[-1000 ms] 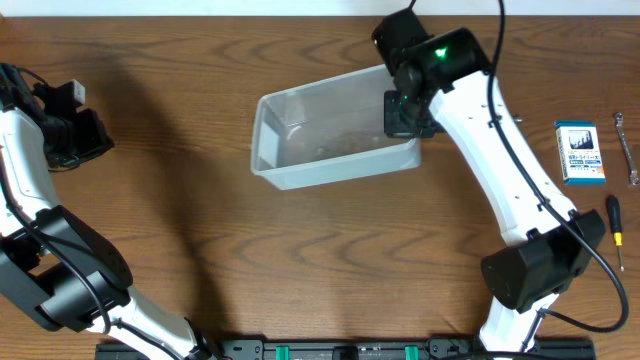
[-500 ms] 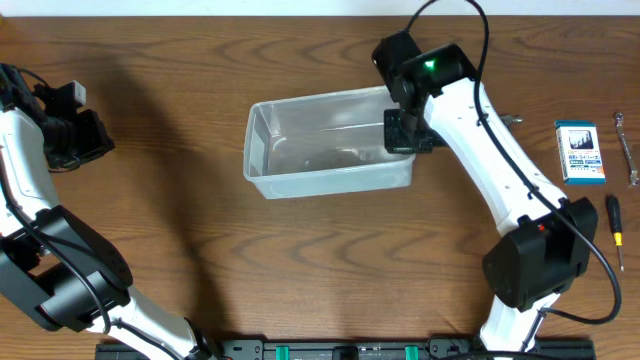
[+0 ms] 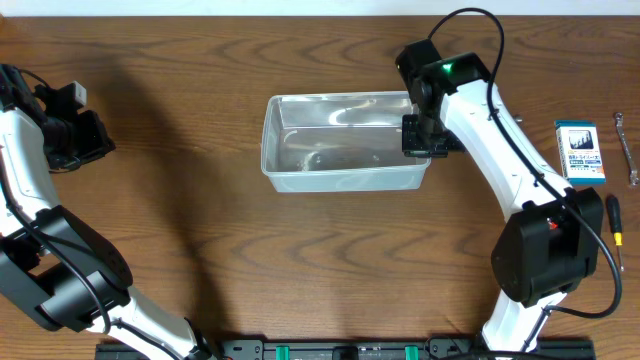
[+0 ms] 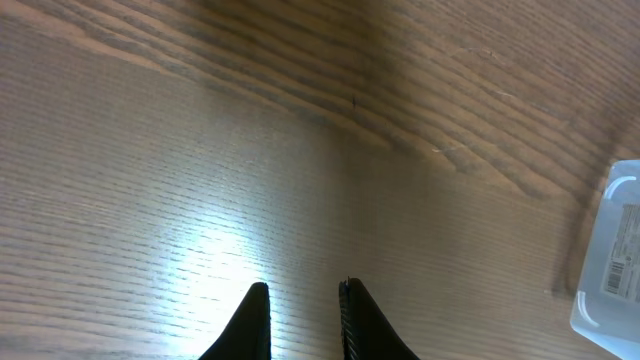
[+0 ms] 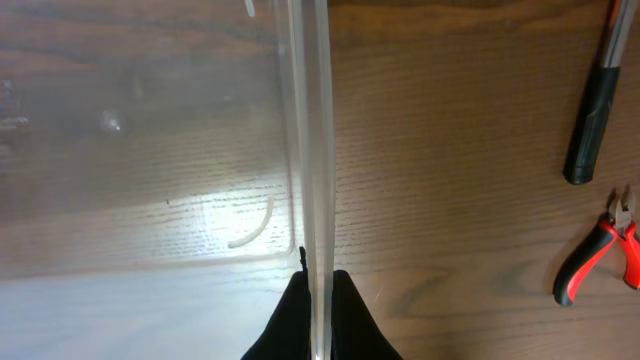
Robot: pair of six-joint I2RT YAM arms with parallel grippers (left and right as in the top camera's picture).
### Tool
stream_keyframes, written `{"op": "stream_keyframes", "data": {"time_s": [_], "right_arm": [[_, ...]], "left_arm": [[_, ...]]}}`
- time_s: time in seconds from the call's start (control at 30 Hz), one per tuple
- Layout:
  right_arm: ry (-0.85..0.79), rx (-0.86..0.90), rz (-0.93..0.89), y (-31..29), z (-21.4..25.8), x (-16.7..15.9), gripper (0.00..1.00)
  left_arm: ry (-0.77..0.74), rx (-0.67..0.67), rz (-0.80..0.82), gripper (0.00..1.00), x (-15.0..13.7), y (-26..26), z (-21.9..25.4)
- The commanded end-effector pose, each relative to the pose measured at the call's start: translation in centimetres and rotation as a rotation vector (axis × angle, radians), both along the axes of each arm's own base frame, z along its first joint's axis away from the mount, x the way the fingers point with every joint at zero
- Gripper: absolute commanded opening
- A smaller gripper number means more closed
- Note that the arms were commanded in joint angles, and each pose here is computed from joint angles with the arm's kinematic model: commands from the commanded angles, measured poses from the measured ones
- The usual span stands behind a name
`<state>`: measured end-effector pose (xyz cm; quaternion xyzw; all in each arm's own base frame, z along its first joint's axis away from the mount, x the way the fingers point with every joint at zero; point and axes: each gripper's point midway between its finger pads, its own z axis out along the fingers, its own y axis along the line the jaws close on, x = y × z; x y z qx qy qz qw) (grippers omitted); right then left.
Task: Pack container
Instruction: 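Drag the container rightward to the table center with the right gripper, then open the right gripper and lift it off the container wall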
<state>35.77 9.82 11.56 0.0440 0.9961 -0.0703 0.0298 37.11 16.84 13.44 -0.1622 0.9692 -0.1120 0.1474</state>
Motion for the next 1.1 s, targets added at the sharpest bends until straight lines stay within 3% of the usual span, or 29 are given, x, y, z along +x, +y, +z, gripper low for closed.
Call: {"op": "stream_keyframes", "data": {"time_s": [0.0, 1.07], "right_arm": [[-0.013, -0.033, 0.023, -0.7, 0.3, -0.2, 0.01], [0.032, -0.067, -0.029, -2.6, -3.3, -1.5, 0.01]], "left_arm": [[0.0, 0.001, -0.002, 0.14, 0.1, 0.1, 0.1], [0.0, 0.001, -0.002, 0.14, 0.1, 0.1, 0.1]]}}
